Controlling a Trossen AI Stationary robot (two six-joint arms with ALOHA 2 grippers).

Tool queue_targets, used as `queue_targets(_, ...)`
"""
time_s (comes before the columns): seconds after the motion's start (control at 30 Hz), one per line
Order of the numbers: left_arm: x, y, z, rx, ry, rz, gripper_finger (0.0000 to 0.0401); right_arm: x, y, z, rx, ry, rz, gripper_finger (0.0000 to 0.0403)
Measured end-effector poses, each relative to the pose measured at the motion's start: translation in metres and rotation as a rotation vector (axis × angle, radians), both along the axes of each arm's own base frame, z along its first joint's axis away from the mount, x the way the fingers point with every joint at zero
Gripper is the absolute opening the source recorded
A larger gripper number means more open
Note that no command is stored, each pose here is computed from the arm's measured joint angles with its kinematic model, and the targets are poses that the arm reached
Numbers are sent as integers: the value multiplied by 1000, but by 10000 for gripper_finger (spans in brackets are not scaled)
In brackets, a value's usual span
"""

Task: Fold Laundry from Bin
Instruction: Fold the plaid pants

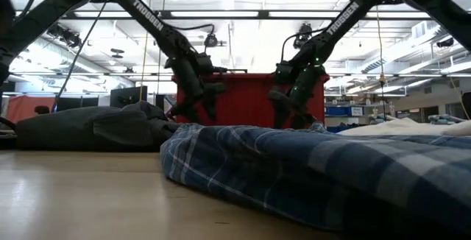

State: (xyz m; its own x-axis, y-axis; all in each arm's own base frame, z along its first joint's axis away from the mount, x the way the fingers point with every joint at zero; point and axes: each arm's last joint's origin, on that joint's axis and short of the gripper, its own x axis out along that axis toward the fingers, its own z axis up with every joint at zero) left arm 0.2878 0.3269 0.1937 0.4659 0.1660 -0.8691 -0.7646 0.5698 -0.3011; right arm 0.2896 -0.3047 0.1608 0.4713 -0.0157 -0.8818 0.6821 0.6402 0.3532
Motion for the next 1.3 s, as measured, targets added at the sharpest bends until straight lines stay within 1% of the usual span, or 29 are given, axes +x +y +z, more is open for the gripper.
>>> queue_targets(0.1, -4, 5, -9, 33, -32, 19, 281, 4, -5, 0, -3, -6, 6, 275)
queue_targets(0.2, -1, 10, -19, 99, -122, -11, 269, 7, -11, -3, 14, -16, 18, 263)
queue_targets(0.27, 3, 11, -25, 93, -166, -33, 256, 9, -13, -9, 56, -22, 34, 248)
queue_targets(0.33, 6, 11, -30, 91, -169, -36, 238, 11, -14, -14, 93, -36, 50, 226)
queue_targets(0.4, 6, 11, -33, 95, -163, -45, 212, 13, -15, -19, 118, -45, 62, 194)
queue_targets(0.47, 6, 12, -34, 121, -154, -77, 177, 13, -14, -22, 132, -28, 61, 148)
queue_targets(0.5, 6, 12, -35, 130, -145, -89, 154, 13, -13, -22, 130, -20, 68, 119)
queue_targets(0.57, 6, 13, -35, 153, -128, -99, 103, 14, -12, -15, 103, -29, 94, 50)
queue_targets(0.6, 6, 13, -35, 161, -129, -102, 73, 14, -10, -10, 76, -31, 117, 26)
queue_targets(0.63, 6, 13, -35, 164, -128, -101, 43, 14, -9, -3, 39, -29, 134, 17)
queue_targets(0.67, 6, 13, -35, 163, -129, -101, 23, 15, -7, 5, -9, -14, 140, 16)
queue_targets(0.73, 6, 13, -34, 166, -132, -99, 15, 16, -3, 23, -120, 20, 162, 14)
queue_targets(0.8, 5, 12, -28, 174, -131, -104, 14, 17, 1, 41, -232, 26, 213, 8)
queue_targets(0.9, 1, 7, -4, 211, -136, -94, 8, 20, 7, 69, -400, 10, 260, 7)
queue_targets(0.97, -4, 3, 21, 287, -128, -80, 8, 23, 8, 82, -492, -11, 273, 5)
queue_targets(1.13, -25, -14, 96, 567, -98, -35, 8, 28, 2, 98, -675, -38, 253, 3)
queue_targets(1.23, -38, -22, 123, 680, -60, -8, 8, 31, -3, 103, -782, -34, 249, 3)
queue_targets(1.3, -45, -23, 131, 720, -23, 21, 8, 31, -7, 103, -830, -13, 233, 8)
